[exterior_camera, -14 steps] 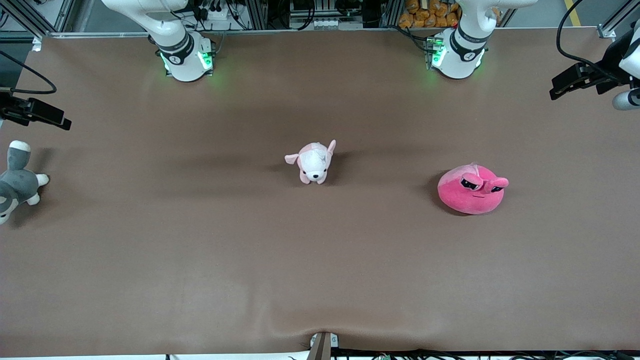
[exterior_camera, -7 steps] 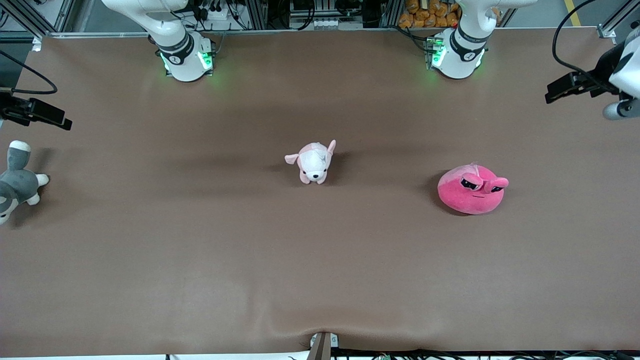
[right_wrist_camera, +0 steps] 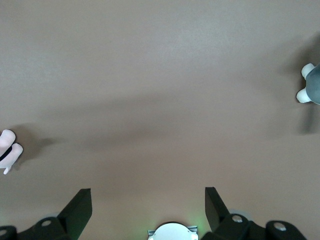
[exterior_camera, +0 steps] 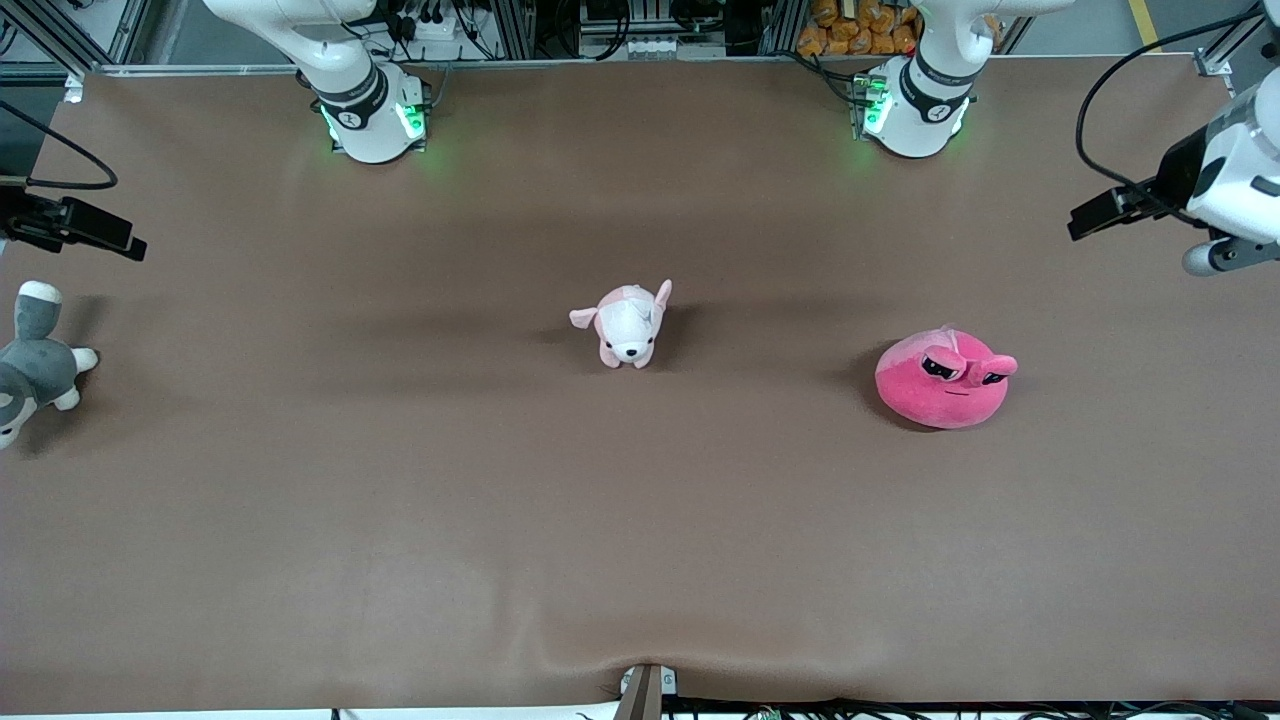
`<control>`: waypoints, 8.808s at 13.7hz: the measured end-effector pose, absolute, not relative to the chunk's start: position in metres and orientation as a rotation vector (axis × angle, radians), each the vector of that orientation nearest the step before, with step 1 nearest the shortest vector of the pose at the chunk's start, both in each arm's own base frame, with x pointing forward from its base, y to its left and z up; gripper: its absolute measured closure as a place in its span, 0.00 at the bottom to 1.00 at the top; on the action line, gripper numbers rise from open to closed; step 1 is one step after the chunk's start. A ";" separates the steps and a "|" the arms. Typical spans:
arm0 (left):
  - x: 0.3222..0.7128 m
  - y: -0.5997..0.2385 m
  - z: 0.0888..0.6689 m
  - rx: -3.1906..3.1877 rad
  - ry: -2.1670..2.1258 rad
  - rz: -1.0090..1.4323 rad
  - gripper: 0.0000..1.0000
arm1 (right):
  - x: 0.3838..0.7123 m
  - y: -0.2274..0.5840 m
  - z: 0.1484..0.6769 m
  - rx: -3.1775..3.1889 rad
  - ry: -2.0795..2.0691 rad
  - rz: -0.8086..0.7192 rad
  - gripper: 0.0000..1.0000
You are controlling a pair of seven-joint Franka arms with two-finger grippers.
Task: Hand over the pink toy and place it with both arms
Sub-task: 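Reach the left gripper down to the pink plush toy, then close the left gripper on the pink plush's ear and lift, then carry the pink plush toward the table middle with the left gripper, then hold the plush with the left gripper while the right gripper reaches it, then grasp the plush's ear with the right gripper, then open the left gripper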
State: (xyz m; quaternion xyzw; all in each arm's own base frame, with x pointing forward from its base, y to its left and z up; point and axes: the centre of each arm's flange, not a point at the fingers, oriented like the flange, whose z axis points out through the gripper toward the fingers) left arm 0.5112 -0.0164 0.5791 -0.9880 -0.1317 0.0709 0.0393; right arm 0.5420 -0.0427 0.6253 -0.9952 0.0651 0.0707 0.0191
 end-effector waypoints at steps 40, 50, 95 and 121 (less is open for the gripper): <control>0.585 0.016 0.334 -2.140 -2.268 0.469 0.74 | 0.539 -0.061 0.614 -3.077 0.249 0.291 0.00; 0.595 -0.015 0.370 -2.189 -2.246 0.525 0.89 | 0.540 -0.053 0.614 -3.080 0.220 0.291 0.00; 0.515 -0.447 0.550 -1.629 -2.729 1.083 0.89 | 0.536 0.273 0.563 -2.831 -0.606 0.285 0.00; 0.500 -0.474 0.550 -1.666 -2.735 1.099 0.89 | 0.529 0.356 0.558 -2.687 -1.133 -0.055 0.79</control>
